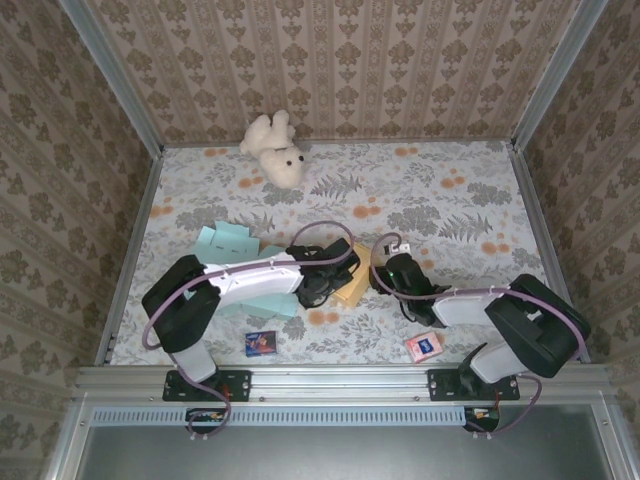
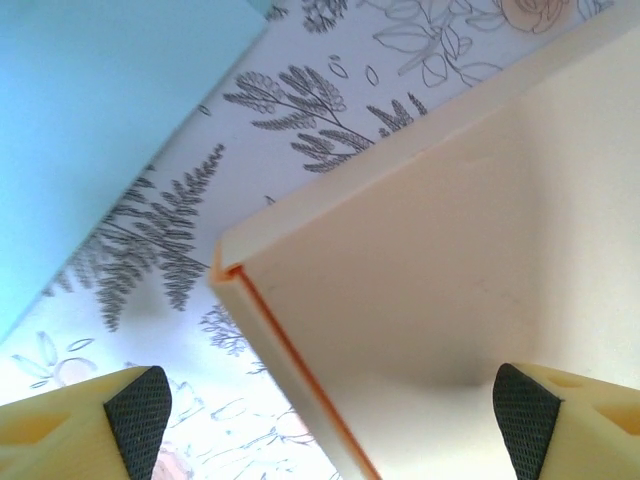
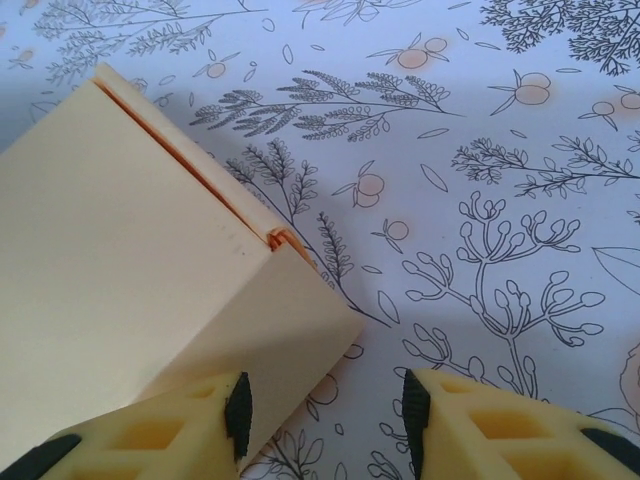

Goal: Fold the paper box

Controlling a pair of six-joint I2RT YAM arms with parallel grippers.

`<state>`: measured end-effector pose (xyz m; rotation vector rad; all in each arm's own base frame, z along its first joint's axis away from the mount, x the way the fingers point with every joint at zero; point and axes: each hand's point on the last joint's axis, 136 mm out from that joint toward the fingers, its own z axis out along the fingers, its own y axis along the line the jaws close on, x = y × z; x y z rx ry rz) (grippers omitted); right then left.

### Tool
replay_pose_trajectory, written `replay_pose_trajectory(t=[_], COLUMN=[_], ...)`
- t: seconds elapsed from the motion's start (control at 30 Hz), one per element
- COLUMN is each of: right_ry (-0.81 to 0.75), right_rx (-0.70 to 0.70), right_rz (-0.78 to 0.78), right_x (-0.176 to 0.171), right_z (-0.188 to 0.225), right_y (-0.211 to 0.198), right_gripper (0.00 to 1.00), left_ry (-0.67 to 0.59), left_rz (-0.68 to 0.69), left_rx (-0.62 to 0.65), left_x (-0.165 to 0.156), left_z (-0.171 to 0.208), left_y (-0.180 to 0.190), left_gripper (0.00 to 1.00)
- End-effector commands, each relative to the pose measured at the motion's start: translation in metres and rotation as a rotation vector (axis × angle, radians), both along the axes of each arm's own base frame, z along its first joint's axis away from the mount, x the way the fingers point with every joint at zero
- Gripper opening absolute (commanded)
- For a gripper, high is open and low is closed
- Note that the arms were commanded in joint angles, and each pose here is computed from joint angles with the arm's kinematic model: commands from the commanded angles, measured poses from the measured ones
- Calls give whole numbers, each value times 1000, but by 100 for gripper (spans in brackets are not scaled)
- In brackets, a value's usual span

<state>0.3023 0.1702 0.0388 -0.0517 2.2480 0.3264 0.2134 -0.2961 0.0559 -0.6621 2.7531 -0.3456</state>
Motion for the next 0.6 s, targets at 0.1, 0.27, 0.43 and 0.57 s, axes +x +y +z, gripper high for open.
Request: replay_pose_trajectory(t=[0.1,0.27,0.43,0.57], right_ry=[84,141,162,203], right_rx=[86,162,244,279], right_rz=[5,12,-16,-28], right_x=[-9,-21,-26,-20], right_z=[19,38,51,49], right_y=[4,3,-2,-5], right_gripper=[47,40,0,0], left_ry=[-137,-413,-571,-605], left_rz=[-116,-380,-643,-712], left_rx=[54,25,7,-24], left_x=[9,49,85,106], left_z=[37,79,87,78], left_y=[14,-3,-14,-16], left_gripper=[88,91,92,92])
